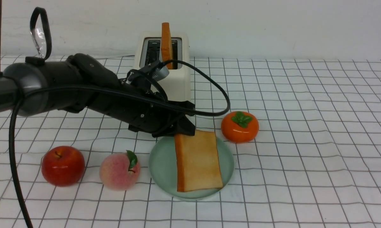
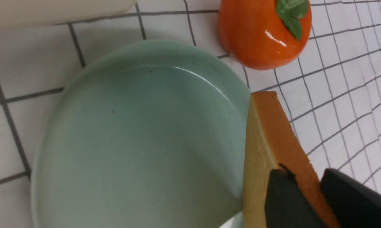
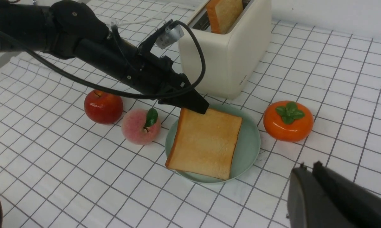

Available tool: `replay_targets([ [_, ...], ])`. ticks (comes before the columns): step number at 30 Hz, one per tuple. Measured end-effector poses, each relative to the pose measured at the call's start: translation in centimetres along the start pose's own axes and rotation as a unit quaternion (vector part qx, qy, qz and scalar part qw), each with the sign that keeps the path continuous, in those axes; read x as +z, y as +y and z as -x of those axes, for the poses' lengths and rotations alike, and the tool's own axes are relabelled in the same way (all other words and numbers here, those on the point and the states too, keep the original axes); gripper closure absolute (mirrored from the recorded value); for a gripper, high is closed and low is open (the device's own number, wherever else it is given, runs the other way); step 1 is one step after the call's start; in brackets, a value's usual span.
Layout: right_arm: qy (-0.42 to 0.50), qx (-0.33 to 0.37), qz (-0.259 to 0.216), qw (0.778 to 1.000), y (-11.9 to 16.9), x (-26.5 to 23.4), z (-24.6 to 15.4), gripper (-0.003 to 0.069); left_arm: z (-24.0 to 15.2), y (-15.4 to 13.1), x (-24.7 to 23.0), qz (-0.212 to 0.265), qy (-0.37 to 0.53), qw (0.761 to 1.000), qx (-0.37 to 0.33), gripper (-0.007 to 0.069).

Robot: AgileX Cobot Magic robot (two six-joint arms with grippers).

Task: Take toasted bread from bread machine on white checkered table place on plate.
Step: 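Place the slice of bread on the plate with the left gripper, then grasp the toast slice in the toaster and pull it up out of the slot with the right gripper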

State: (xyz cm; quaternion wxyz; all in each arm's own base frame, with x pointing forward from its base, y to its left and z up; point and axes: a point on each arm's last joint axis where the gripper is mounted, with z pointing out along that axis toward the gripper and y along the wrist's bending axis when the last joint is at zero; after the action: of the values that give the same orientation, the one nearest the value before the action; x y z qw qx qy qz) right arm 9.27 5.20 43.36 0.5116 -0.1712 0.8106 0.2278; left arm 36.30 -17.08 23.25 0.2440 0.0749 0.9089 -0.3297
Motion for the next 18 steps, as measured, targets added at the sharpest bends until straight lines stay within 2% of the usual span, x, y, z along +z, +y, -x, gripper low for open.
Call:
replay_targets([
  [3, 0.001, 0.000, 0.001, 1.000, 0.0, 0.0, 0.0, 0.0628, 0.0, 0.1, -0.1, 0.007, 0.000, 1.000, 0.010, 0.0340],
  [4, 0.001, 0.000, 0.001, 1.000, 0.0, 0.0, 0.0, 0.0631, 0.1, 0.0, -0.3, 0.013, -0.003, 1.000, 0.021, 0.0249],
  [6, 0.001, -0.001, 0.001, 1.000, 0.0, 0.0, 0.0, 0.0633, 0.2, -0.3, -1.0, 0.019, -0.008, 0.999, 0.039, 0.0135],
  [7, 0.001, -0.001, 0.001, 1.000, 0.0, 0.0, 0.0, 0.0634, 0.3, -0.4, -1.2, 0.020, -0.009, 0.999, 0.044, 0.0113],
  [8, 0.001, -0.001, 0.001, 1.000, 0.0, 0.0, 0.0, 0.0635, 0.5, -1.0, -2.4, 0.026, -0.020, 0.997, 0.067, 0.0028],
  [9, 0.001, -0.001, 0.001, 1.000, 0.0, 0.0, 0.0, 0.0634, 0.7, -1.5, -3.3, 0.030, -0.030, 0.996, 0.084, -0.0008],
  [15, 0.001, -0.001, 0.001, 1.000, 0.0, 0.0, 0.0, 0.0634, 1.3, -3.5, -7.5, 0.046, -0.078, 0.985, 0.147, -0.0034],
  [18, 0.001, -0.001, 0.001, 1.000, 0.0, 0.0, 0.0, 0.0634, 1.5, -5.5, -11.5, 0.052, -0.128, 0.973, 0.186, 0.0039],
])
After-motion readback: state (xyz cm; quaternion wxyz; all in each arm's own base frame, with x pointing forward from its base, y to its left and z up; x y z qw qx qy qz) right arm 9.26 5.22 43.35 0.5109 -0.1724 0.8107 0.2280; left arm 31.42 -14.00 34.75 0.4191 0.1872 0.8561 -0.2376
